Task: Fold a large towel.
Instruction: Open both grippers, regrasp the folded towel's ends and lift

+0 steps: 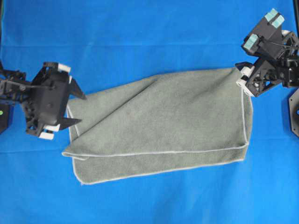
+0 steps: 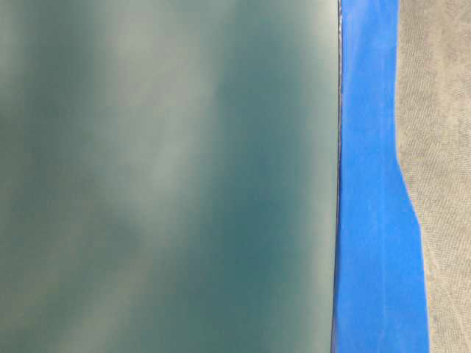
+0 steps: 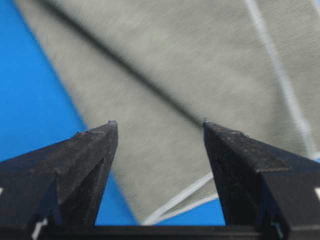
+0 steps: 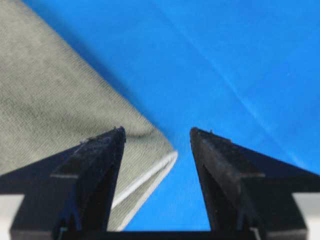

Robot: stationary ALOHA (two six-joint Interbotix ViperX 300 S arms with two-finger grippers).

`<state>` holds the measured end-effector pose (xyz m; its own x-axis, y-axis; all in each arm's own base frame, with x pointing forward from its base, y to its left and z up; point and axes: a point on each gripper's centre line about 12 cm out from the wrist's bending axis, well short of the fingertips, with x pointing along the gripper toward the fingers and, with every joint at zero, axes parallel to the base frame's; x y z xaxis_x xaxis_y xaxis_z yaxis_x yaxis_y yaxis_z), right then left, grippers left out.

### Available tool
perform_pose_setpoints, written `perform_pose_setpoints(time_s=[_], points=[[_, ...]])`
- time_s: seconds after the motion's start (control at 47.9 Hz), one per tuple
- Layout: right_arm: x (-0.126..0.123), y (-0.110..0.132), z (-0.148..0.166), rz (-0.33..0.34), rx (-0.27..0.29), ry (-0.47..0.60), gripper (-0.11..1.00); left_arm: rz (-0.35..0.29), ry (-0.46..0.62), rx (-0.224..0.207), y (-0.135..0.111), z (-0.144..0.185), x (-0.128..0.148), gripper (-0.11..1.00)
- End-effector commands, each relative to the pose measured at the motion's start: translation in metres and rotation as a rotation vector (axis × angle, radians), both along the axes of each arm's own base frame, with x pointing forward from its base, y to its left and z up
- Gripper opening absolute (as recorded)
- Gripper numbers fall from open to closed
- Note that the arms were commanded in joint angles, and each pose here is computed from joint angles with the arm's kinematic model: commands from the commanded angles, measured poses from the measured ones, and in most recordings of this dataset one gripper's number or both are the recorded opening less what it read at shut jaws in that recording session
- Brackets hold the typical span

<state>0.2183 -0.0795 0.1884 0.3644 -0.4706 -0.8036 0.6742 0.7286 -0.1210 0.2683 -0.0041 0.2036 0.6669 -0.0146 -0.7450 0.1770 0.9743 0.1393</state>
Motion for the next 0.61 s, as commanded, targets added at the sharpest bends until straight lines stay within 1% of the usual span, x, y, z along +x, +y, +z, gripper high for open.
perform_pose_setpoints(time_s=[0.0, 0.084, 0.209, 0.397, 0.585], points=[[0.001, -0.008, -0.005, -0.011, -0.004, 0.0, 0.58, 0.044, 0.025, 0.003, 0.012, -0.01, 0.004, 0.65], [0.0, -0.013, -0.018, -0.02, 0.012, 0.014, 0.58, 0.074, 0.064, 0.0, 0.02, -0.026, 0.007, 0.65], [0.002, -0.02, -0.037, -0.015, 0.043, 0.019, 0.58, 0.102, 0.098, -0.001, 0.029, -0.049, 0.011, 0.65], [0.009, -0.025, -0.065, 0.027, 0.087, 0.027, 0.58, 0.129, 0.15, -0.005, 0.036, -0.086, 0.013, 0.65], [0.023, -0.022, -0.084, 0.081, 0.139, 0.01, 0.58, 0.132, 0.201, -0.011, 0.035, -0.102, 0.009, 0.65]])
